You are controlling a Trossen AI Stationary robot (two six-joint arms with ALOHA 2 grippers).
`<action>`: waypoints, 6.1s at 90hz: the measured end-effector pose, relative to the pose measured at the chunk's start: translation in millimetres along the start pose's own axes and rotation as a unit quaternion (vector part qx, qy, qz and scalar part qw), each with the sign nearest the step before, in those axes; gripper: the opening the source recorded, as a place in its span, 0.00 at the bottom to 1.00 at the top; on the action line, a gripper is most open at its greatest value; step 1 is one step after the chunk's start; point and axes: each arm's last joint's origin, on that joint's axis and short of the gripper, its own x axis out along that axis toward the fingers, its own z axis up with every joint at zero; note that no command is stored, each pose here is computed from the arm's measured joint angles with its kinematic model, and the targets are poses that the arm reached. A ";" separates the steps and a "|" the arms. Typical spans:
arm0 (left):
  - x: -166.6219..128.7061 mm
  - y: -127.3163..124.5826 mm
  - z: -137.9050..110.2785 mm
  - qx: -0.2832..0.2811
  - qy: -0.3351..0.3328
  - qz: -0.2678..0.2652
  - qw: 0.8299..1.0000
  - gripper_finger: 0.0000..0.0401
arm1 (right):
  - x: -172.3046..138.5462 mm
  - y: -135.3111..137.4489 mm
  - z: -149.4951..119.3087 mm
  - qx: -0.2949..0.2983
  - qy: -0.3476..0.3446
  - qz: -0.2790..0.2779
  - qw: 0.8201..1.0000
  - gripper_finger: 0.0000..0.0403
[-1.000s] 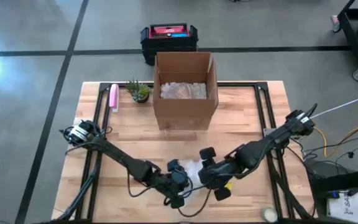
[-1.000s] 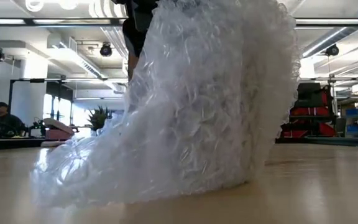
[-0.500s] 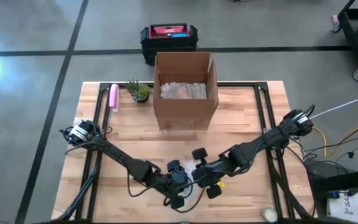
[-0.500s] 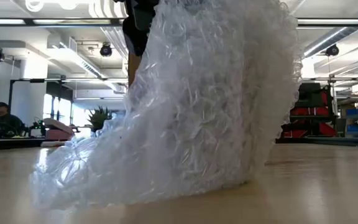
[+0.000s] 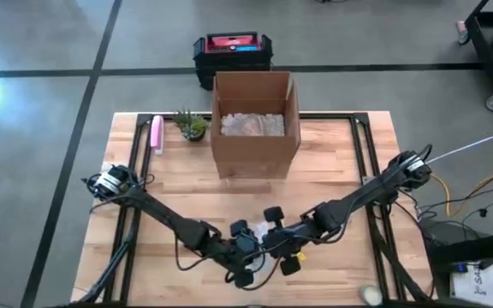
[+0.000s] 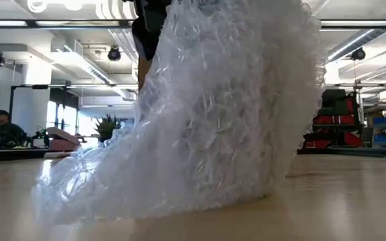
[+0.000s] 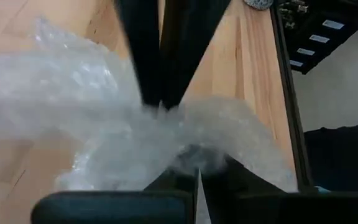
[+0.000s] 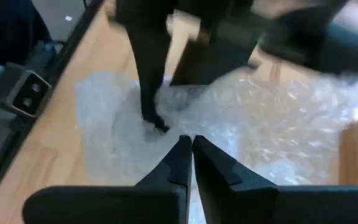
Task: Wrap mug
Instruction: Wrap the gray mug with the bubble wrap
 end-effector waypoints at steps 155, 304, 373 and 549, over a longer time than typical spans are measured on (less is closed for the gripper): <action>15.6 6.2 -17.7 -0.016 0.029 0.052 0.998 0.00 | 25.9 2.9 6.1 -0.027 0.059 -0.048 0.997 0.00; 15.8 3.0 -20.2 -0.040 0.042 0.015 0.998 0.00 | -15.1 11.9 8.0 -0.021 0.206 -0.070 0.976 0.00; 16.7 3.3 -18.3 -0.040 0.038 0.003 0.998 0.00 | -7.5 29.3 6.9 -0.038 0.087 -0.051 0.994 0.00; 20.7 21.9 -11.5 -0.036 0.057 0.030 0.997 0.00 | 1.1 26.3 5.3 -0.025 0.070 -0.023 0.997 0.00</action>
